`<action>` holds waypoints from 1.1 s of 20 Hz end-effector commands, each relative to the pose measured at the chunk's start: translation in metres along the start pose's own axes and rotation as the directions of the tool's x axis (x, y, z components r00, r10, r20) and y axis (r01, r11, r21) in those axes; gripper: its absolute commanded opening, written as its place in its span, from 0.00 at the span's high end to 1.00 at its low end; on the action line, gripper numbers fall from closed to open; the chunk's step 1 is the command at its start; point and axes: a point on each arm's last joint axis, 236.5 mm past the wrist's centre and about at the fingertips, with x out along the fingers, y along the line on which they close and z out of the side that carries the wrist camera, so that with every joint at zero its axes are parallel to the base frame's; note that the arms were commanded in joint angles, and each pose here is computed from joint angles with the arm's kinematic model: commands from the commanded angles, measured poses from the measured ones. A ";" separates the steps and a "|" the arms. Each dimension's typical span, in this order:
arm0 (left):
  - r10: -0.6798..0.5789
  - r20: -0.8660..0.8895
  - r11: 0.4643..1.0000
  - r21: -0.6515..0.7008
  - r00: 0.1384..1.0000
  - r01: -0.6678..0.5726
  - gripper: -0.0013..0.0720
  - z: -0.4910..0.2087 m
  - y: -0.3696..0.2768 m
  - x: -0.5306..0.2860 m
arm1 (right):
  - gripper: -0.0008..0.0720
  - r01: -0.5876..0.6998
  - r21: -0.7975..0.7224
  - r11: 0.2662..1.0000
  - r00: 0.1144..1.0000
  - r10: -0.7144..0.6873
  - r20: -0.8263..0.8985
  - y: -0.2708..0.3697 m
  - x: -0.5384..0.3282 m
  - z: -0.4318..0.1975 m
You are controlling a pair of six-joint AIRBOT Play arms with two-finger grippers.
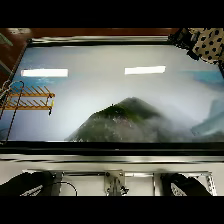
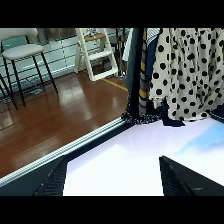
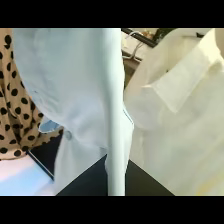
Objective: Fold the shirts.
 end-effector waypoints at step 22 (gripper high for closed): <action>-0.030 -0.048 0.979 -0.203 0.998 0.020 0.02 -0.011 -0.007 0.000 | 0.90 0.369 0.055 0.928 0.906 -0.346 -0.243 -0.124 0.240 -0.175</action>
